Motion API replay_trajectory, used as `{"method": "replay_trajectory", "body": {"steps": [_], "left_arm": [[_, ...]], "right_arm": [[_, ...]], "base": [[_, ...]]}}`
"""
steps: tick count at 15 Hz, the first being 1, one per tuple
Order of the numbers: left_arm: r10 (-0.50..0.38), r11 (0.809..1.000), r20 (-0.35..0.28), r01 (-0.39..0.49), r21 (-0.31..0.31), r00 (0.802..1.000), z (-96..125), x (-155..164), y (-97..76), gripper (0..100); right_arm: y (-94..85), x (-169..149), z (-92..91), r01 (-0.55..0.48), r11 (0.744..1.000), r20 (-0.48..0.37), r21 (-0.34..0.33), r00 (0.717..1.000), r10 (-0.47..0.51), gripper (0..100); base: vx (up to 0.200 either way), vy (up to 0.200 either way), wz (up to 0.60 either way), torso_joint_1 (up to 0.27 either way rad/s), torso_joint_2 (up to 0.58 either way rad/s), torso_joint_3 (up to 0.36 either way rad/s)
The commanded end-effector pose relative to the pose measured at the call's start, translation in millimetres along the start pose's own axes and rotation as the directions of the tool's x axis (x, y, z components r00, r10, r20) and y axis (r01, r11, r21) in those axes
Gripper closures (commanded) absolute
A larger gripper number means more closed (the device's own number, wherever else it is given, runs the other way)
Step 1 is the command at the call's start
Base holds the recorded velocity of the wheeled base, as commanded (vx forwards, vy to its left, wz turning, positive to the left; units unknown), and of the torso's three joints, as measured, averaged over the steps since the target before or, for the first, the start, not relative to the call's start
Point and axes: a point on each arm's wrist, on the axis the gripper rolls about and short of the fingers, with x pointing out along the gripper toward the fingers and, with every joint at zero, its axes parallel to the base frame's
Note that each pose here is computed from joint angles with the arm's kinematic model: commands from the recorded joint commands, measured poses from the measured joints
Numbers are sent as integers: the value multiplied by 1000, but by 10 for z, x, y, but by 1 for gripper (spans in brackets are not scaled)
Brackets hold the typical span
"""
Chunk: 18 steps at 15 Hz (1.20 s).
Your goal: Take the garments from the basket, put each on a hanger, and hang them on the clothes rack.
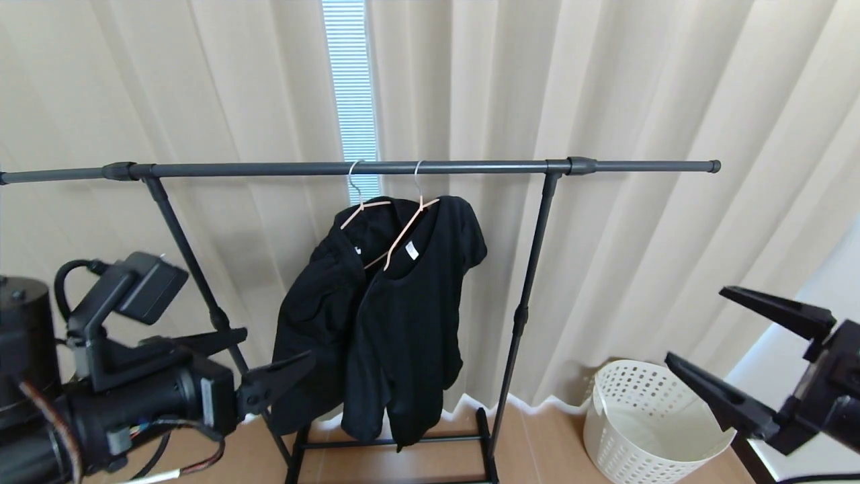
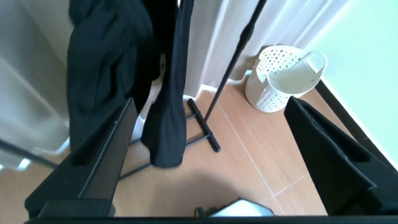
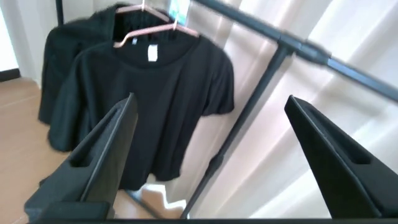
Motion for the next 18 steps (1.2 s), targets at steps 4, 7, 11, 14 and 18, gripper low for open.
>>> {"method": "replay_trajectory", "body": {"steps": [4,7,11,14,18], "left_arm": [[39,999,35,-38,-24,999,-667,-441,79,0],[39,999,32,-39,-24,999,-850,-570,78,0],[31,999,130,-30,-16,991,-903,-835,52,0],[0,1000,61,-1,10,998,-1203,-1073,37,0],[19,1000,82,-21,22,996,-1337,-1188,42,0]], "right_arm": [[369,-823,-312,88,992,-135,92,988,-75,0],[547,-1128,-459,102,991,-126,86,988,-91,0],[702,-1402,-674,248,964,-87,98,967,-240,0],[699,-1401,-676,262,955,-93,138,964,-251,0],[701,-1398,-674,288,947,-99,139,956,-276,0]], "base": [[0,0,0,0,0,0],[0,0,0,0,0,0],[0,0,0,0,0,0],[0,0,0,0,0,0],[0,0,0,0,0,0]]}}
